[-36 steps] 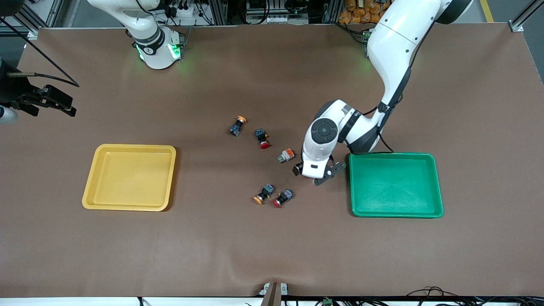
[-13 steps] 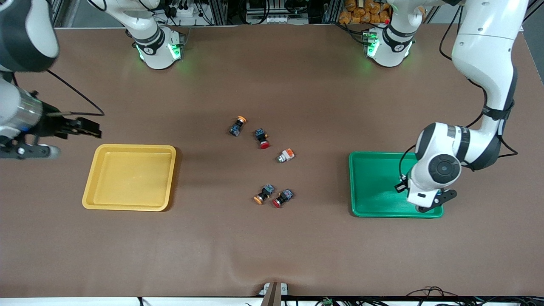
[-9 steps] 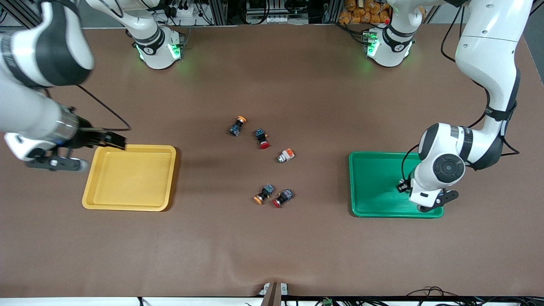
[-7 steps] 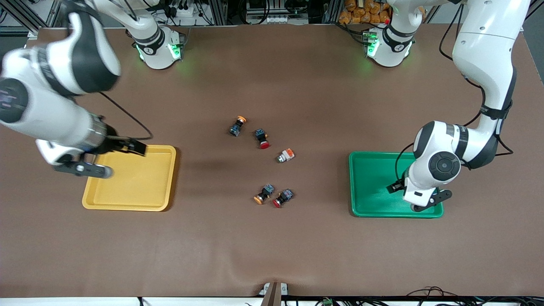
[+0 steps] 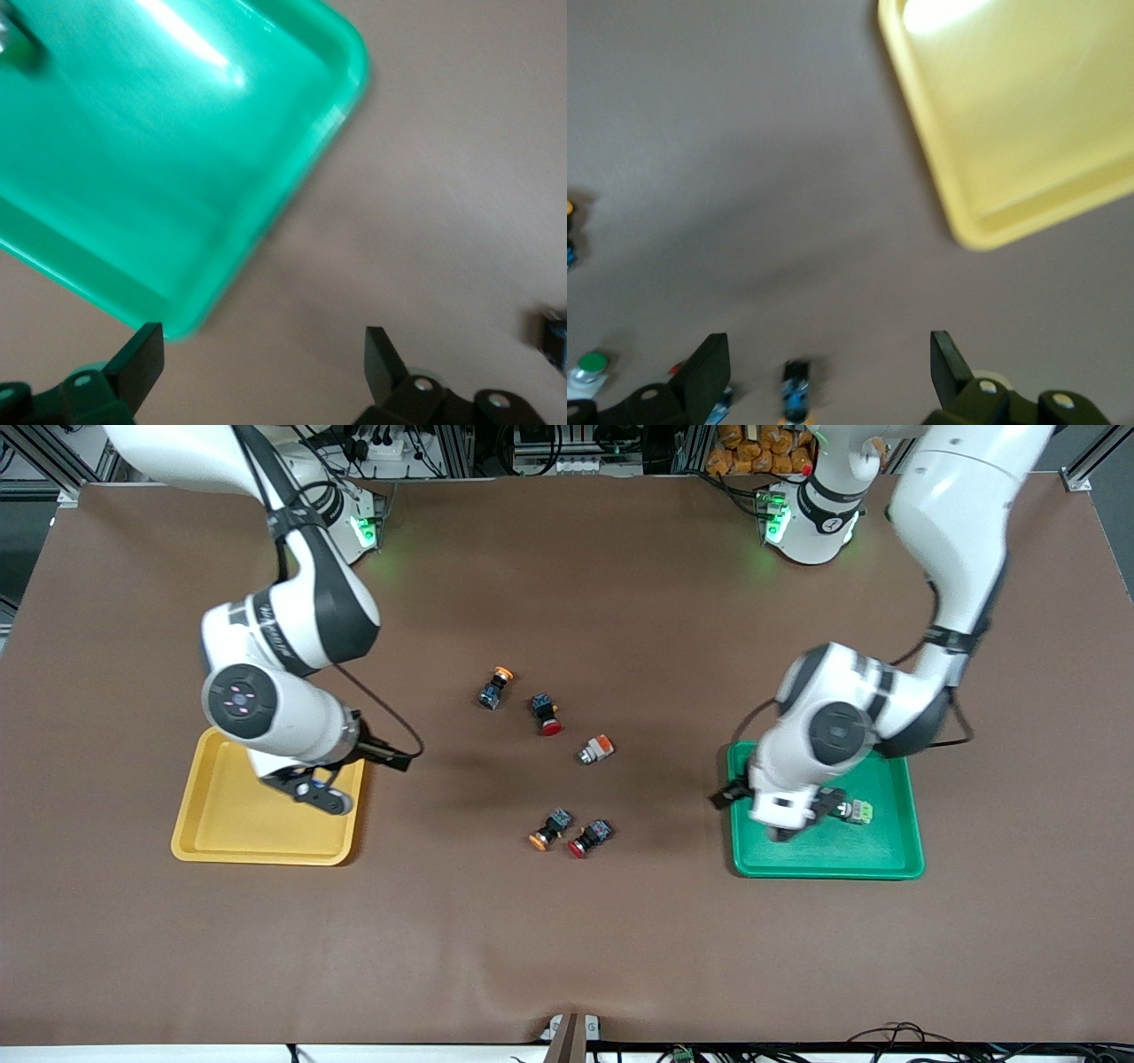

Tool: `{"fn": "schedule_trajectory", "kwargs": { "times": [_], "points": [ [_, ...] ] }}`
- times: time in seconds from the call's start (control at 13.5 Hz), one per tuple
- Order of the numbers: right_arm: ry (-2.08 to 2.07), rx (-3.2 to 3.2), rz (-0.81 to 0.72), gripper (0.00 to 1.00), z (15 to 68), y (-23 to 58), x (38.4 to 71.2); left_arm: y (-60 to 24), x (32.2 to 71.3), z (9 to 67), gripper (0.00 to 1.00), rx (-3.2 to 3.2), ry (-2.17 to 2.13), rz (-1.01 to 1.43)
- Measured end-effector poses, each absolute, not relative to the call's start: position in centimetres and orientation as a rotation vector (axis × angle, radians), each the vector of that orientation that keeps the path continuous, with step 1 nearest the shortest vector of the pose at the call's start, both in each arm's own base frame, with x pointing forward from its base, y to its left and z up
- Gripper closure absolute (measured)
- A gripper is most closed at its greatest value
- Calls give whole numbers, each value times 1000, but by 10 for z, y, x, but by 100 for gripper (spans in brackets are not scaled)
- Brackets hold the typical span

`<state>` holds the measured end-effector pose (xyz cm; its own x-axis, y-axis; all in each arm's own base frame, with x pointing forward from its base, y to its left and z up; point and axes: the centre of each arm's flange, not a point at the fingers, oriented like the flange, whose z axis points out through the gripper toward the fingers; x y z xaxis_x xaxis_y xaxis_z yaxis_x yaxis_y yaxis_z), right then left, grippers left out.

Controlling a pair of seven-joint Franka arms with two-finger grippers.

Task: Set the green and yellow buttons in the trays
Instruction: 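Grasp the orange and blue buttons with the left and right grippers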

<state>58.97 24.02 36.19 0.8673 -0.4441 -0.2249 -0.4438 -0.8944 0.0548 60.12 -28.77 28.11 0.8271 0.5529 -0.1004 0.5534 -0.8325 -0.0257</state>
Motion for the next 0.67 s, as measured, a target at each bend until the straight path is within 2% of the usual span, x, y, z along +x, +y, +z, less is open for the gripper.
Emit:
{"fn": "schedule_trajectory", "kwargs": {
  "times": [0.15,0.45,0.67],
  "points": [
    [-799,3025,-374,0,333,265,569,-346,584,267,0,2964,984,-177],
    [-850,3022,-287,0,260,312,508,-415,564,237,0,2875,1042,-168],
    [-838,2986,-317,0,238,320,481,-443,547,226,0,2851,1044,-165]
  ]
}}
